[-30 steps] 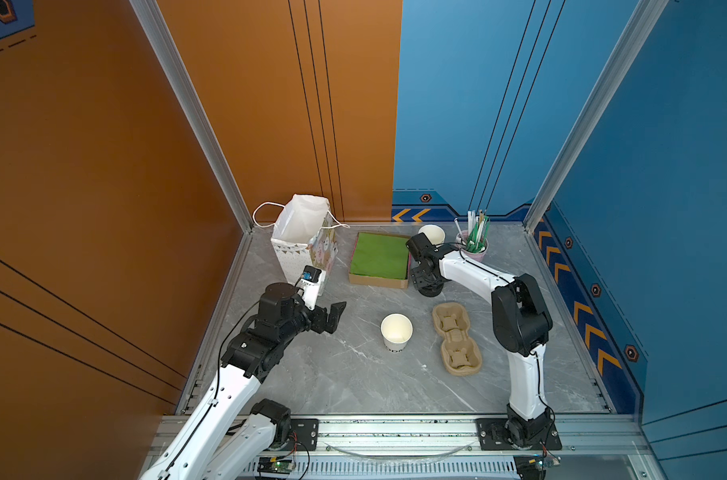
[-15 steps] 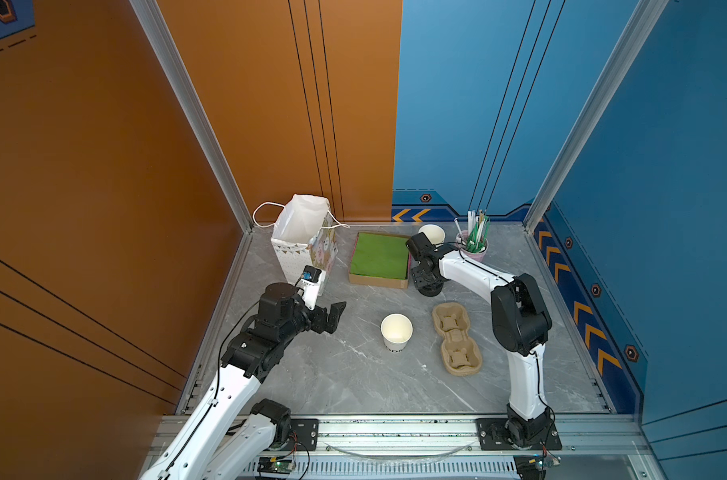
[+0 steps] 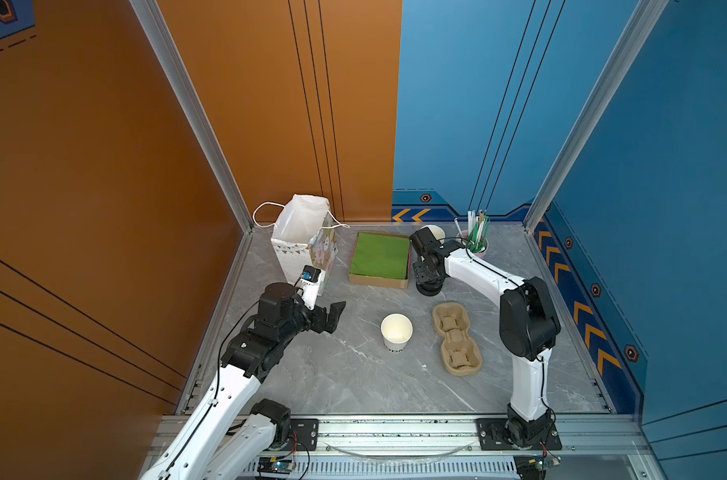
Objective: Pack a coffee takeout order
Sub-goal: Pick up the lid from the lid.
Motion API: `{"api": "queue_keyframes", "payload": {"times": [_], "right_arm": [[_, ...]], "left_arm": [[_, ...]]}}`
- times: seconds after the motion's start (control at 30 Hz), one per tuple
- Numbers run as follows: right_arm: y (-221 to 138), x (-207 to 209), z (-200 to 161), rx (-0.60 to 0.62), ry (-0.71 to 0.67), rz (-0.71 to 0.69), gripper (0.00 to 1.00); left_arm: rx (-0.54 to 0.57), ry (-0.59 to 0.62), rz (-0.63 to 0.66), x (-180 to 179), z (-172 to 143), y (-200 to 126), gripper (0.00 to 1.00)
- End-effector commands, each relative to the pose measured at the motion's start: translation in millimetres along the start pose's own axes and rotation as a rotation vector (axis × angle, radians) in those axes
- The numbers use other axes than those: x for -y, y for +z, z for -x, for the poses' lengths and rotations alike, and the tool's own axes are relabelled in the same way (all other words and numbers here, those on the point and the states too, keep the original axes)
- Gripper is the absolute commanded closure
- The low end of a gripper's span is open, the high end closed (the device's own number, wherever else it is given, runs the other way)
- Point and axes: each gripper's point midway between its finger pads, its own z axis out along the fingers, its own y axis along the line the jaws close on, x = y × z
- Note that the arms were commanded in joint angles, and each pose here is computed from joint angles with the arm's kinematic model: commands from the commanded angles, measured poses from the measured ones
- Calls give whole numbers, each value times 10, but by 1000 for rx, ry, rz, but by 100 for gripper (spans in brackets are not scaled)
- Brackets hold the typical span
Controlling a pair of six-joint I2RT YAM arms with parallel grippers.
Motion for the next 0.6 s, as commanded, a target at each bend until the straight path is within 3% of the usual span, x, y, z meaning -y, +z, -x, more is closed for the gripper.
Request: {"api": "queue_keyframes", "payload": {"times": [0.0, 0.57], "right_arm": [[-142, 86, 56, 24, 11, -3, 27], [59, 26, -64, -64, 96, 106, 26]], "left_arm": [[-18, -22, 13, -36, -76, 0, 2], [-26, -26, 8, -34, -90, 16, 2]]}}
